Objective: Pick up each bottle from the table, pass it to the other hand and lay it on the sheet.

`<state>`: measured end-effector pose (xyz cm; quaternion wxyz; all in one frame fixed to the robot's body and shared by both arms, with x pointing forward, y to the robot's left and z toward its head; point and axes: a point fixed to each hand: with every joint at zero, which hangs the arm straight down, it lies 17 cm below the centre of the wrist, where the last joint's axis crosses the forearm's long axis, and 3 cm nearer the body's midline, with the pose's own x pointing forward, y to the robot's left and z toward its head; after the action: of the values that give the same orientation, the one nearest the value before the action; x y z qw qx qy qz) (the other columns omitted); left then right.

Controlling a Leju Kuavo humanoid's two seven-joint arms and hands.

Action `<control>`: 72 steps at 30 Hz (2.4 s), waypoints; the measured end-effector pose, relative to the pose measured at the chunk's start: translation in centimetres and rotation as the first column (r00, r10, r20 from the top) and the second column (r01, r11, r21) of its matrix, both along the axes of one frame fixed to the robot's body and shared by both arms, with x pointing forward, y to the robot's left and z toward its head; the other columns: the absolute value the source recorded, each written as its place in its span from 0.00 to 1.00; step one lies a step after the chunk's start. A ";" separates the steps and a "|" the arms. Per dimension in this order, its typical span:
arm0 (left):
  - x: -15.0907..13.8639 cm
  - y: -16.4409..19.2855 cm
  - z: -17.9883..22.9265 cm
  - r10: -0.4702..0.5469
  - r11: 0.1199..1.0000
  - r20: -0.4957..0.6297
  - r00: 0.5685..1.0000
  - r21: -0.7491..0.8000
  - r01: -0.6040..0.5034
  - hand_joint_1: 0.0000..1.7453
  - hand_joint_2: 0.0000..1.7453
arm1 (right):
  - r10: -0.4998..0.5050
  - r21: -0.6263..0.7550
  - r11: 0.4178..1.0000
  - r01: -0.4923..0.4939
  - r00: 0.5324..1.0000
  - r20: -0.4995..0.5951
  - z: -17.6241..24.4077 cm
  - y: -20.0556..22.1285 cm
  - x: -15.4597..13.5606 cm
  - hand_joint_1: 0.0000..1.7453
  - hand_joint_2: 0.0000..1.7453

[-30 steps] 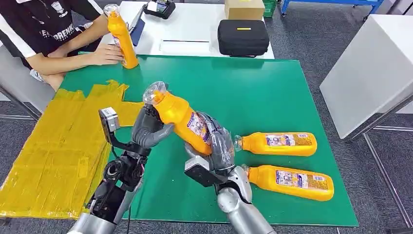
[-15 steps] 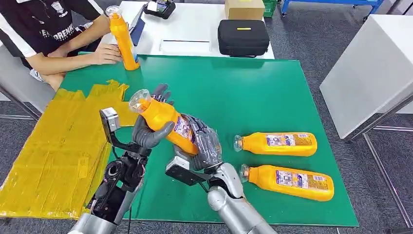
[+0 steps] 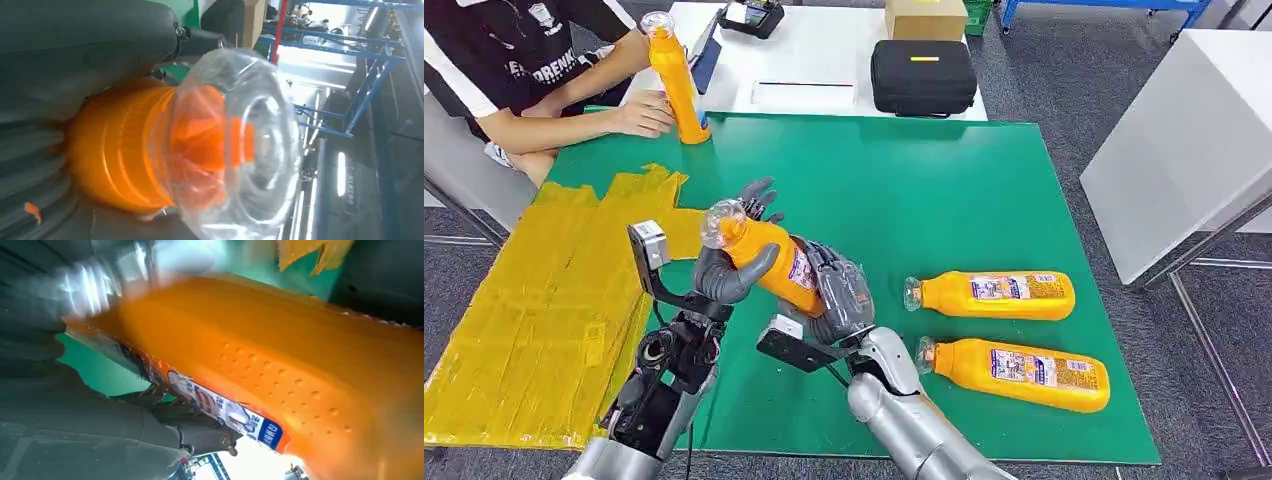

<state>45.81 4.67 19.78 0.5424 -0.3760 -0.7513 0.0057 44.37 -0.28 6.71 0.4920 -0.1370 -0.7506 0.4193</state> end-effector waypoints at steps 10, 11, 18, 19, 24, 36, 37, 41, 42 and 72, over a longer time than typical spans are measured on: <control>0.1 0.3 0.0 0.004 1.000 0.000 1.000 -0.008 -0.004 1.00 1.00 | 0.004 0.000 1.000 -0.004 1.000 -0.003 -0.3 0.0 0.0 1.00 1.00; 0.1 0.3 0.0 0.004 1.000 0.000 1.000 -0.008 -0.004 1.00 1.00 | 0.004 0.000 1.000 -0.004 1.000 -0.003 -0.3 0.0 0.0 1.00 1.00; 0.4 0.3 0.0 0.004 1.000 -0.001 1.000 -0.005 -0.004 1.00 1.00 | -0.006 0.003 1.000 0.006 1.000 0.001 -0.5 -0.2 0.0 1.00 1.00; 0.4 0.3 0.0 0.003 1.000 -0.002 1.000 -0.004 -0.003 1.00 1.00 | -0.008 0.005 1.000 0.008 1.000 0.002 -0.4 -0.3 0.0 1.00 1.00; 0.5 0.3 0.0 0.000 1.000 -0.001 1.000 -0.005 0.000 1.00 1.00 | -0.016 0.013 1.000 0.016 1.000 0.010 -0.2 -0.4 0.1 0.84 1.00; 0.8 0.3 0.1 0.013 1.000 -0.003 1.000 -0.003 -0.013 1.00 1.00 | -0.018 0.054 0.998 0.017 0.999 0.027 0.7 0.0 0.0 0.00 1.00; 0.8 0.4 0.1 0.015 1.000 -0.003 1.000 -0.003 -0.015 1.00 1.00 | -0.018 0.061 0.998 0.016 0.999 0.030 0.9 0.1 0.0 0.00 1.00; 1.2 0.7 0.2 0.041 0.999 0.003 0.999 0.007 -0.041 1.00 1.00 | -0.027 0.096 0.995 0.022 0.998 0.051 1.8 0.0 0.0 0.00 1.00; 1.3 0.9 0.1 0.058 0.998 0.005 0.998 0.017 -0.058 1.00 1.00 | -0.030 0.102 0.994 0.024 0.998 0.054 2.0 -0.1 0.0 0.00 1.00; 6.1 23.2 1.7 0.418 -0.574 0.849 0.323 0.522 -0.630 1.00 1.00 | 0.000 0.554 0.832 -0.015 1.000 0.027 10.0 -2.7 -2.3 0.00 1.00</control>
<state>51.95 27.90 21.52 0.4377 0.6275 -0.6049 -0.2208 42.09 -2.98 16.68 0.4990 0.0088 -0.8467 0.1844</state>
